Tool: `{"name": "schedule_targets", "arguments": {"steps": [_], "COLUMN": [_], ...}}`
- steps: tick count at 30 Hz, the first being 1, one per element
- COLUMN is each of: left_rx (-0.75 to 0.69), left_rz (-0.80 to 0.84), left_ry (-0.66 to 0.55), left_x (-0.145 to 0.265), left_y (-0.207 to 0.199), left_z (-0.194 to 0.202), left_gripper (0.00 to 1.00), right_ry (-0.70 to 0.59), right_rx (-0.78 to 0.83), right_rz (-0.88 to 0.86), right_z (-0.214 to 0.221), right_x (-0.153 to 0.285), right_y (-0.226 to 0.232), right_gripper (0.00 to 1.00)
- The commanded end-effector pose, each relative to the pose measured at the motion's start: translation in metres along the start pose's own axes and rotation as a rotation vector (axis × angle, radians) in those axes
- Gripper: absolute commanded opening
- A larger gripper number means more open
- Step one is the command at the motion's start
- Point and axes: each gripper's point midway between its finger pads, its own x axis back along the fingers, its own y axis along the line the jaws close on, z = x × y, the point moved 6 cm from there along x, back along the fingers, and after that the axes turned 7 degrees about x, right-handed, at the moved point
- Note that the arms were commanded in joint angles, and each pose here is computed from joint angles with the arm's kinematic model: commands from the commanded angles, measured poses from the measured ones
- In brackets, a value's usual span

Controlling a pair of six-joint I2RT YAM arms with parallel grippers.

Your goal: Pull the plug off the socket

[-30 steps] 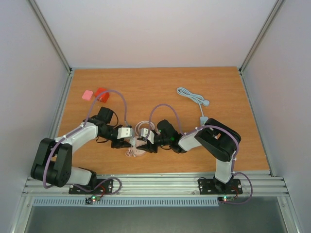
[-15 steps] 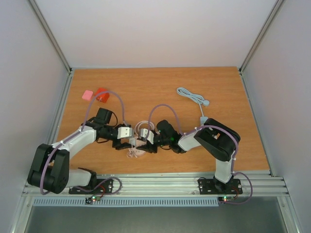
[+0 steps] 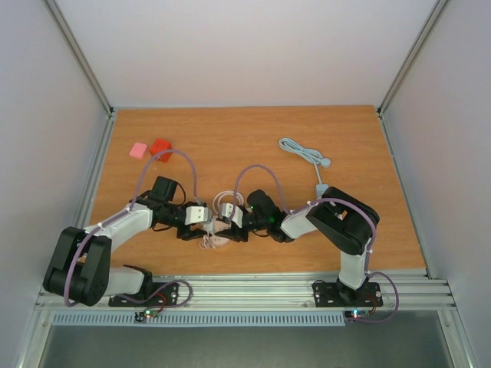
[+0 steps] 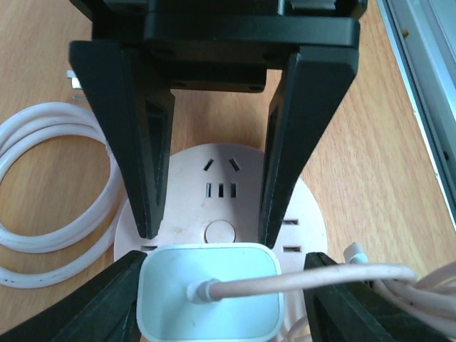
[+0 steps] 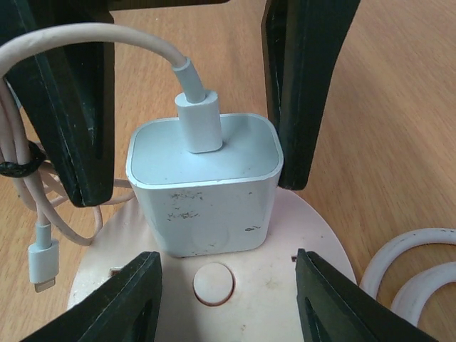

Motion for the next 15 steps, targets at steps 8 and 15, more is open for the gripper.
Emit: {"name": "schedule_targets", "arguments": {"steps": [8, 15], "left_rx": [-0.058, -0.025], "left_rz": [-0.06, -0.093], "left_ry": [-0.014, -0.04], "left_x": [-0.008, -0.009], "left_y": [0.0, 0.008], "left_z": [0.003, -0.002], "left_gripper": [0.43, 0.31], "right_ry": [0.221, 0.191], "right_rx": [-0.088, -0.102], "right_rz": [-0.043, -0.065], "right_z": [0.05, 0.039], "right_x": [-0.002, -0.001], "right_y": [0.031, 0.03], "right_gripper": [0.58, 0.61]}}
